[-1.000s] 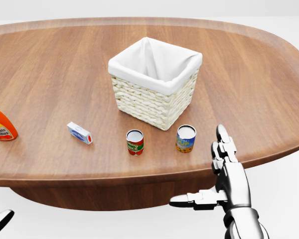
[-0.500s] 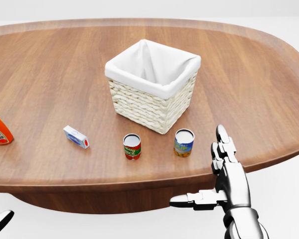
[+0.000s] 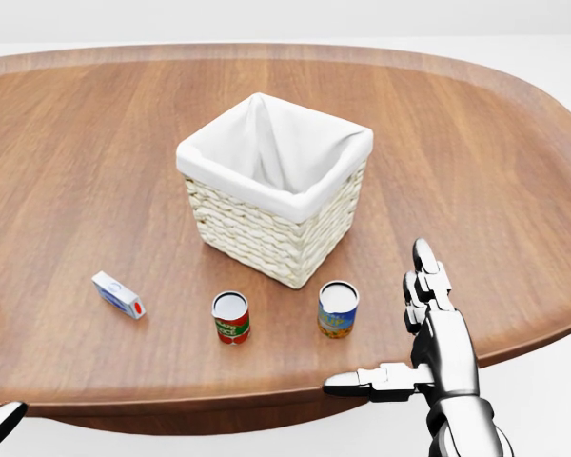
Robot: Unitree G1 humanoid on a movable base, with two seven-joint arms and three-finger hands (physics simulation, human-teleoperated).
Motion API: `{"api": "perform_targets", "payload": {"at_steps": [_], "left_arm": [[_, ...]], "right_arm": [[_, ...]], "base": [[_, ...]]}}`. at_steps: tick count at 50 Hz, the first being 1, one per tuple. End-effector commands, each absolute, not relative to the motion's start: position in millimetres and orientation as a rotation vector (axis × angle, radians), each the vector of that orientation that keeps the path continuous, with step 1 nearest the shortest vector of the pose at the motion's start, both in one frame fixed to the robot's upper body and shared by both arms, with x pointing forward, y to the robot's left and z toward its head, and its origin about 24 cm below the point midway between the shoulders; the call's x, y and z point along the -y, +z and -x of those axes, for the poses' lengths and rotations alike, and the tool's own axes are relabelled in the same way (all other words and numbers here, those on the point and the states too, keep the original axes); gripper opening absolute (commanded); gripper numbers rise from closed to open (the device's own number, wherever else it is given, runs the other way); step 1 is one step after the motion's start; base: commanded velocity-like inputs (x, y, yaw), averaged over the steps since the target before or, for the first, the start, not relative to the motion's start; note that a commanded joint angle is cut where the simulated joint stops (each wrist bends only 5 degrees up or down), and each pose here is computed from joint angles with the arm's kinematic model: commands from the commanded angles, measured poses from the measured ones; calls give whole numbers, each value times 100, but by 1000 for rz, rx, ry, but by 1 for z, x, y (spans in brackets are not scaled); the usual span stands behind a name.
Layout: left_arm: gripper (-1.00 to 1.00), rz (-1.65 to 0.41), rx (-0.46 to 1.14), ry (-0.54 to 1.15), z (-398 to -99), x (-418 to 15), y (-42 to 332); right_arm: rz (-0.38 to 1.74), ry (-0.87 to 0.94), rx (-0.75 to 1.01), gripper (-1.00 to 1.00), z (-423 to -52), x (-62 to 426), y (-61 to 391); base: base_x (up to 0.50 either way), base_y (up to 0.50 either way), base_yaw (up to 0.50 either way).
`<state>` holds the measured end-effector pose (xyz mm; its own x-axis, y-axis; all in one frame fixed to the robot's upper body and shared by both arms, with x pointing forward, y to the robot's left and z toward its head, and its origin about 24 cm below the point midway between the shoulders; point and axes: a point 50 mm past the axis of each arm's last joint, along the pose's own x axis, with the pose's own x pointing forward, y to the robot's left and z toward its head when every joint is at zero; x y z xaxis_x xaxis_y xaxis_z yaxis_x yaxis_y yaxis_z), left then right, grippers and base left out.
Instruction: Pick up the alphabet soup and the cream cheese box, and put them in the basket.
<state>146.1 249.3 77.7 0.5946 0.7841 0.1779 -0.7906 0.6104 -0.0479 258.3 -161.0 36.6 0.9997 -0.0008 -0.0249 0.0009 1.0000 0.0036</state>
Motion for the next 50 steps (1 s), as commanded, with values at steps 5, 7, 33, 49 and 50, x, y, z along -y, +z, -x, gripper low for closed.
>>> {"api": "perform_targets", "payload": {"at_steps": [5, 7, 33, 49, 50], "left_arm": [[100, -39, 187, 915, -146, -250, 78], [100, -39, 194, 915, -146, -249, 79], [100, -46, 182, 917, -147, -250, 76], [100, -44, 182, 919, -146, -249, 76], [100, -44, 181, 919, -146, -250, 76]], "right_arm": [[-1, 0, -25, 100, -258, 161, 37], [-1, 0, -26, 100, -258, 160, 37], [-2, 0, -31, 100, -259, 161, 36], [-7, 0, -30, 100, -259, 161, 36], [-7, 0, -30, 100, -259, 161, 36]], "base": [[21, -4, 0], [19, -1, 0], [15, 0, 0], [12, -3, 0], [11, -4, 0]]}}
